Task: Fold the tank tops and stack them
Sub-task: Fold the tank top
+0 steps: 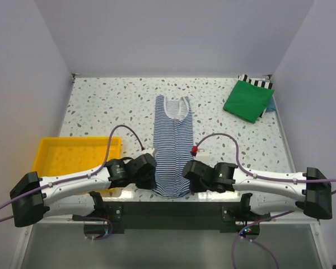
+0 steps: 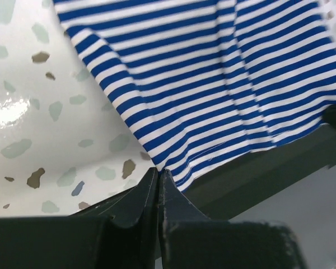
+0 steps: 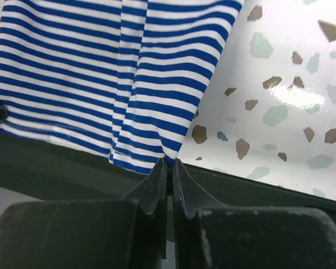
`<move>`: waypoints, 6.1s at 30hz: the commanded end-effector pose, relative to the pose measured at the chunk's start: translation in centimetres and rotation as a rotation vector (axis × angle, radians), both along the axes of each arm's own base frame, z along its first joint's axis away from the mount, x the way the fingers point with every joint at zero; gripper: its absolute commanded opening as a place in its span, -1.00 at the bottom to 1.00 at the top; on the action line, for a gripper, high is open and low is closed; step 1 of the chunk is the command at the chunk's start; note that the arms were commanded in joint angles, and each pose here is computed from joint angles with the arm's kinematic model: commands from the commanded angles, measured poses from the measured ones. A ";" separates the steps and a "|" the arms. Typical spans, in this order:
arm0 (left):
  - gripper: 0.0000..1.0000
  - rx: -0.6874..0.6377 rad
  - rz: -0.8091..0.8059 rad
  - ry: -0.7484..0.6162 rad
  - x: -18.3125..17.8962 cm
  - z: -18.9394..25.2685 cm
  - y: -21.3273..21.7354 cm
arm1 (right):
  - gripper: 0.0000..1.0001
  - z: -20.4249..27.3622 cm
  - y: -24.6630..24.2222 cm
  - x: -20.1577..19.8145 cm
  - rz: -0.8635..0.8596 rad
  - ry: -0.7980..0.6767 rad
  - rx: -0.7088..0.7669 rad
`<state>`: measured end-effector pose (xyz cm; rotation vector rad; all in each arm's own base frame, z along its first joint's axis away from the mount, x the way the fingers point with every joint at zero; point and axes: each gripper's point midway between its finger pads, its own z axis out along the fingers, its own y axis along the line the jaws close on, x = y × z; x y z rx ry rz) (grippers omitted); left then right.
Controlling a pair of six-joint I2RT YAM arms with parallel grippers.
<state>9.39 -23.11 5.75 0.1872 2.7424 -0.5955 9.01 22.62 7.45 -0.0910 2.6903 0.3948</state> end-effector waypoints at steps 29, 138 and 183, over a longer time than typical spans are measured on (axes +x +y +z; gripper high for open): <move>-1.00 -0.060 0.416 -0.336 30.8 6.4 -0.6 | -1.00 6.0 1.5 29.8 -0.195 -0.299 -0.015; 0.08 -0.166 0.182 0.183 3.6 -5.3 1.5 | 0.22 -5.2 -3.9 5.4 -0.259 0.179 0.205; -1.00 0.005 0.131 0.134 0.5 -4.3 2.5 | -0.95 -2.9 -4.7 2.0 -0.128 0.105 0.131</move>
